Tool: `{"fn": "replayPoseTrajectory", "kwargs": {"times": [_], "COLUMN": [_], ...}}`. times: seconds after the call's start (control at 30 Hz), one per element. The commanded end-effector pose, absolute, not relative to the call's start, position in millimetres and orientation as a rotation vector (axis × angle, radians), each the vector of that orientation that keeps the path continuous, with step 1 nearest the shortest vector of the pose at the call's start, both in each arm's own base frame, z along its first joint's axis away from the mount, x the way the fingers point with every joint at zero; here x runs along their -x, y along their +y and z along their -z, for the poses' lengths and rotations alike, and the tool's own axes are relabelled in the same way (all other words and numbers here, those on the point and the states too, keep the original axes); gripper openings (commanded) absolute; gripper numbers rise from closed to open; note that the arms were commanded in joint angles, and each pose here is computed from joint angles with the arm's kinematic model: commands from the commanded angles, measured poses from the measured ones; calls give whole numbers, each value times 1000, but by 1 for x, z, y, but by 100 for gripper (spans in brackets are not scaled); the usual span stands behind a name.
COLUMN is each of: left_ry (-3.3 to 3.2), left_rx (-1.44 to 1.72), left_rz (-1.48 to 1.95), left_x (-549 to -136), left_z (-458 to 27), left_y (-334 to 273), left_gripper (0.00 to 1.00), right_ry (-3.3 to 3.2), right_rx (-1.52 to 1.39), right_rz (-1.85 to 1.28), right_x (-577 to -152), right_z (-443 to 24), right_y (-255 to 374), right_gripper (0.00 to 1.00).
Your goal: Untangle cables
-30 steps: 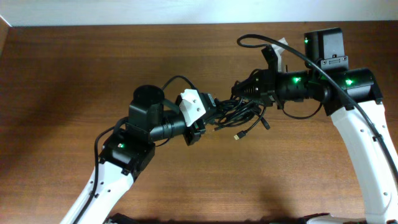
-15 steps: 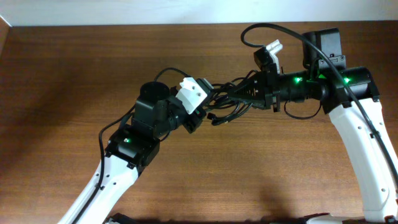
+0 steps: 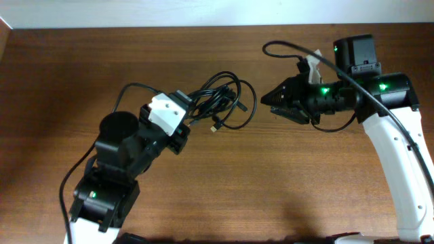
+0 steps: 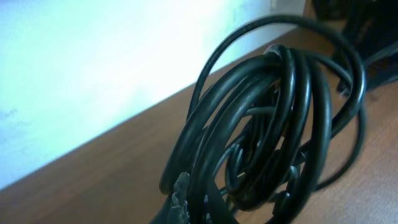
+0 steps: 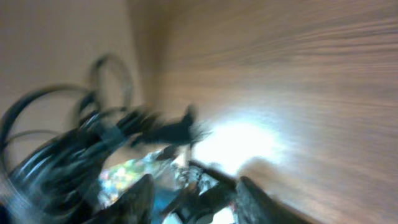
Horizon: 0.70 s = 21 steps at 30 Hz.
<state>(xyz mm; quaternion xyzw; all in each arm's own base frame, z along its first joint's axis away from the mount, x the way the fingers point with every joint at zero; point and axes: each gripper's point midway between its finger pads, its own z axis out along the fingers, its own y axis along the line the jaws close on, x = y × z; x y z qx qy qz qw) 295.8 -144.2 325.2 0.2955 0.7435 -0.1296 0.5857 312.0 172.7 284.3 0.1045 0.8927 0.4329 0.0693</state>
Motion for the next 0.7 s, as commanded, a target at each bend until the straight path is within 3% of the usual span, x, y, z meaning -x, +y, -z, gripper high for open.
{"fn": "replayPoseTrajectory", "kwargs": {"times": [0.0,0.13,0.3,0.47,0.67], "left_ry": [1701,1747,1879,1819,1812], "left_rx": [-664,-589,-279,-411,-486], "left_rz": [301,365,675,965,1160], "left_x": [-291,-294,-295,-269,-247], "left_z": [-338,-333,-328,-346,-353], "left_y": [-141,-142,-150,-185,-202], "left_gripper": [0,0,0,0,0], "right_ry": [2693,2742,2685,2445,2196], "right_rx": [-351,-367,27,531,706], "right_rz": [-1101,-1108,-1114,-1275,-1459], "right_x": [-318,-307,-301,-287,-283], "right_z": [-275,-271,-277,-302,-337], "right_y": [154,154,169,200,220], "right_gripper": [60,65,67,71,72]}}
